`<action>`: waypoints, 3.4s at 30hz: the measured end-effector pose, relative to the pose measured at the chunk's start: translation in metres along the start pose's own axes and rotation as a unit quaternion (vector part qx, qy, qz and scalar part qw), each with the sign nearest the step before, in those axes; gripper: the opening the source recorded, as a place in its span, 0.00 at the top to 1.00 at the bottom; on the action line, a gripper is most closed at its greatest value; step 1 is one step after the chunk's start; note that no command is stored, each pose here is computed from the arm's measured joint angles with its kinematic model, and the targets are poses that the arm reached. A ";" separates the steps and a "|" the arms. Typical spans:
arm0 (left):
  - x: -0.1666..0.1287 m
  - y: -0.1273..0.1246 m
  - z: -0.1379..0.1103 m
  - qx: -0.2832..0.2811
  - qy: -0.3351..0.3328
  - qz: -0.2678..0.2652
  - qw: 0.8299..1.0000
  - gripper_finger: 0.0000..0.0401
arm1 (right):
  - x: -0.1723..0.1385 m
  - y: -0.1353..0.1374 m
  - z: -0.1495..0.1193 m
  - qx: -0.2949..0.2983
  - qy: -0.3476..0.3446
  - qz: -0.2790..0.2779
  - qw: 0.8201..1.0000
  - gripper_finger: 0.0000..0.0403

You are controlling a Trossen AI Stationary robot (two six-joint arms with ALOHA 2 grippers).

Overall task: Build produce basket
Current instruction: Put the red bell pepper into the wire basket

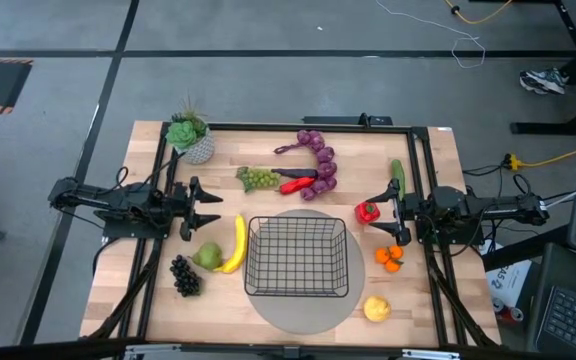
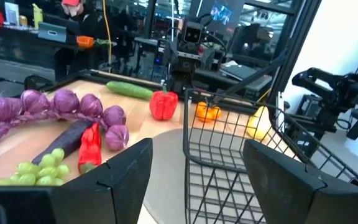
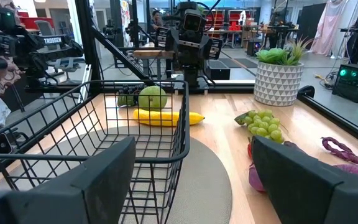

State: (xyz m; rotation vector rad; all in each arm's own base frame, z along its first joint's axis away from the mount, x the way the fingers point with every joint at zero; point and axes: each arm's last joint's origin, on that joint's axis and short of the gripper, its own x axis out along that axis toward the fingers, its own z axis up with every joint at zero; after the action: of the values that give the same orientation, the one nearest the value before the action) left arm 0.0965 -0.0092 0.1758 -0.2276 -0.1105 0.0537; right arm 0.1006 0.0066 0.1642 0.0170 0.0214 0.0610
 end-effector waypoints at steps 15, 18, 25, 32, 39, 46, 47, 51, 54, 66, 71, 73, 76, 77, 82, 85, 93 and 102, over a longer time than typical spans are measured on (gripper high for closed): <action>0.000 -0.003 0.002 0.001 -0.001 -0.049 0.999 0.38 | 0.000 0.000 0.000 0.035 -0.001 0.001 0.999 0.20; 0.000 -0.002 0.004 0.008 -0.020 -0.015 1.000 0.38 | 0.000 0.000 0.001 0.085 -0.007 0.002 0.996 0.20; -0.001 0.001 0.014 -0.046 -0.085 0.054 0.994 0.38 | 0.000 0.000 0.001 0.195 -0.006 0.006 0.981 0.20; -0.004 0.004 0.026 -0.026 -0.151 0.132 0.979 0.38 | 0.000 0.000 0.008 0.220 -0.039 0.010 0.975 0.20; -0.005 0.006 0.027 -0.047 -0.160 0.159 0.973 0.38 | -0.005 -0.001 0.029 0.173 -0.155 0.007 0.973 0.20; 0.001 0.005 0.024 -0.080 -0.147 0.147 0.975 0.38 | -0.009 -0.001 0.040 0.150 -0.211 0.005 0.966 0.20; 0.003 0.004 0.024 -0.085 -0.147 0.147 0.975 0.38 | -0.009 -0.002 0.041 0.151 -0.219 -0.004 0.964 0.20; 0.011 0.003 0.023 -0.121 -0.150 0.142 0.971 0.38 | -0.008 -0.005 0.038 0.163 -0.214 -0.062 0.961 0.20; 0.019 0.001 0.021 -0.140 -0.151 0.138 0.969 0.38 | -0.006 -0.005 0.032 0.177 -0.182 -0.071 0.965 0.20; 0.068 -0.016 0.024 -0.076 -0.081 0.148 0.983 0.38 | -0.005 -0.010 0.024 0.201 -0.159 -0.163 0.953 0.20; 0.089 -0.023 0.038 -0.018 -0.077 0.164 0.983 0.38 | -0.003 -0.013 0.004 0.236 -0.079 -0.219 0.944 0.20; 0.094 -0.023 0.042 -0.018 -0.082 0.180 0.980 0.38 | -0.002 -0.013 0.003 0.257 -0.066 -0.221 0.938 0.20; 0.096 -0.021 0.043 -0.017 -0.085 0.204 0.975 0.38 | -0.001 -0.013 0.001 0.274 -0.028 -0.250 0.928 0.20; 0.097 -0.020 0.044 -0.017 -0.086 0.207 0.974 0.38 | -0.001 -0.014 0.001 0.276 -0.017 -0.263 0.924 0.20; 0.097 -0.019 0.044 -0.016 -0.084 0.212 0.974 0.38 | -0.002 -0.014 0.017 0.271 0.008 -0.280 0.921 0.20; 0.097 -0.019 0.043 -0.017 -0.081 0.209 0.974 0.38 | -0.002 -0.013 0.022 0.292 0.057 -0.274 0.914 0.20; 0.097 -0.023 0.041 -0.042 -0.079 0.197 0.976 0.38 | 0.000 -0.010 0.010 0.392 0.187 -0.307 0.847 0.20; 0.096 -0.026 0.040 -0.044 -0.076 0.187 0.978 0.38 | 0.015 -0.009 -0.002 0.397 0.251 -0.327 0.820 0.20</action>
State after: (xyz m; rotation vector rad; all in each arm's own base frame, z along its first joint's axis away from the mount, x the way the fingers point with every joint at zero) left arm 0.1885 -0.0193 0.2308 -0.3302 -0.2218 0.4430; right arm 0.1158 -0.0012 0.1619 0.8348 0.5840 -0.6460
